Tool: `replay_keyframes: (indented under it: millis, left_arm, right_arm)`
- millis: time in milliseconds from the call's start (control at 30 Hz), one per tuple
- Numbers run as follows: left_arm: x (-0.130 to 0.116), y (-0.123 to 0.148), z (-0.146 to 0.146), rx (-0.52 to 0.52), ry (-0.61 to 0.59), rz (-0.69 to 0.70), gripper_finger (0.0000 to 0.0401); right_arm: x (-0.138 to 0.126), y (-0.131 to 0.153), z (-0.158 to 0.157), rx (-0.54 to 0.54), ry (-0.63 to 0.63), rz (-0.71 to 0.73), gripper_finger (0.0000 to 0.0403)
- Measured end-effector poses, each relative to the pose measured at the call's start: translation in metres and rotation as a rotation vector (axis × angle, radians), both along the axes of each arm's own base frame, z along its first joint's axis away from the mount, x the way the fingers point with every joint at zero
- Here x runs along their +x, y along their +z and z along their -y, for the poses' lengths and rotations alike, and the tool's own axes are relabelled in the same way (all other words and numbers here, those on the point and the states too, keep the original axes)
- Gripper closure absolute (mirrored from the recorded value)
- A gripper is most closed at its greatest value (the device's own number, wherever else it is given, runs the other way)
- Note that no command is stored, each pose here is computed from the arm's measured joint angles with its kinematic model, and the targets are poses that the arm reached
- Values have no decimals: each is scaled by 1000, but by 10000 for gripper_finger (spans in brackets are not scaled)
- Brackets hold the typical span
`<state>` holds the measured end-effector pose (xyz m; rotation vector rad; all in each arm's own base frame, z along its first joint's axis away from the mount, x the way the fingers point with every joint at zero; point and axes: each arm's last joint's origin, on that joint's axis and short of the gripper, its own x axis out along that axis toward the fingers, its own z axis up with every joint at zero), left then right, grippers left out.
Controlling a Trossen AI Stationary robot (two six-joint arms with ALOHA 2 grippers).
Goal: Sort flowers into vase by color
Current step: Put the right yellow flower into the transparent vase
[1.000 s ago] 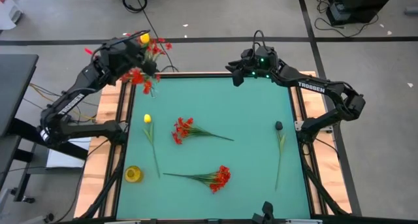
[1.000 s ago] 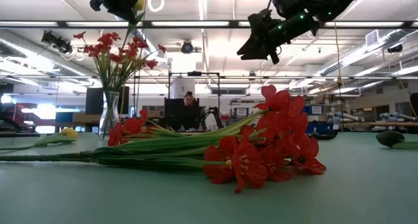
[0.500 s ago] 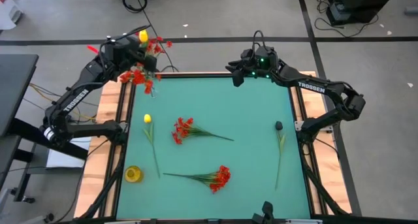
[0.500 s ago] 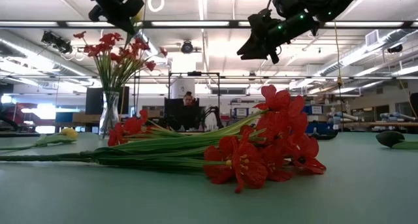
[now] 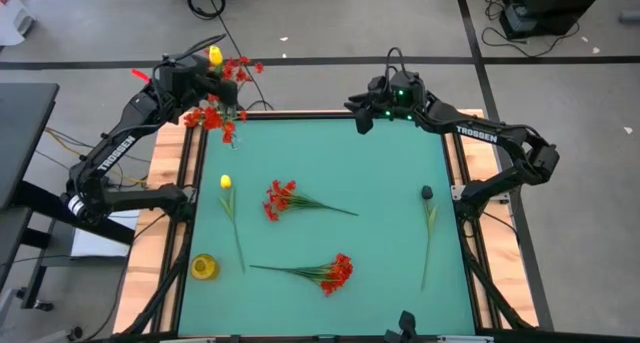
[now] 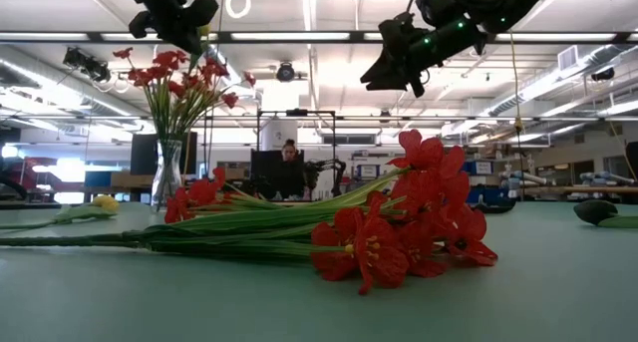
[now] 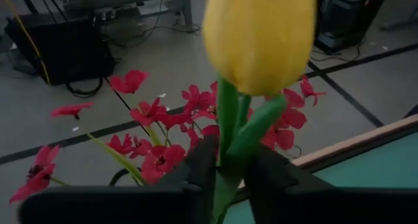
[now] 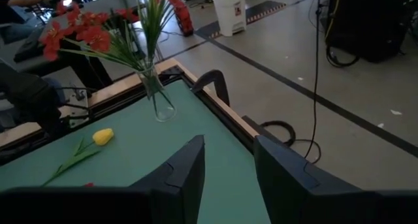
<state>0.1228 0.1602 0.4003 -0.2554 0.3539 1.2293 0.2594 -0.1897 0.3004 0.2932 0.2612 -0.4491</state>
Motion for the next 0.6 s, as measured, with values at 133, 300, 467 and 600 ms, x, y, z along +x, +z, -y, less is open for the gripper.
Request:
replay_keyframes:
  millis: [133,300,467,600]
  left_arm:
    - [-1,-2,1,-33,28,22,258]
    - [-6,-9,4,-97,89,-10,177]
    - [-13,1,14,-82,84,12,130]
    - [-20,24,28,-62,48,32,122]
  right_arm:
    - [0,0,-1,5,8,3,261]
    - [1,0,-1,34,12,16,261]
    - [1,-1,-2,55,51,17,261]
    - [0,-4,-3,93,51,0,261]
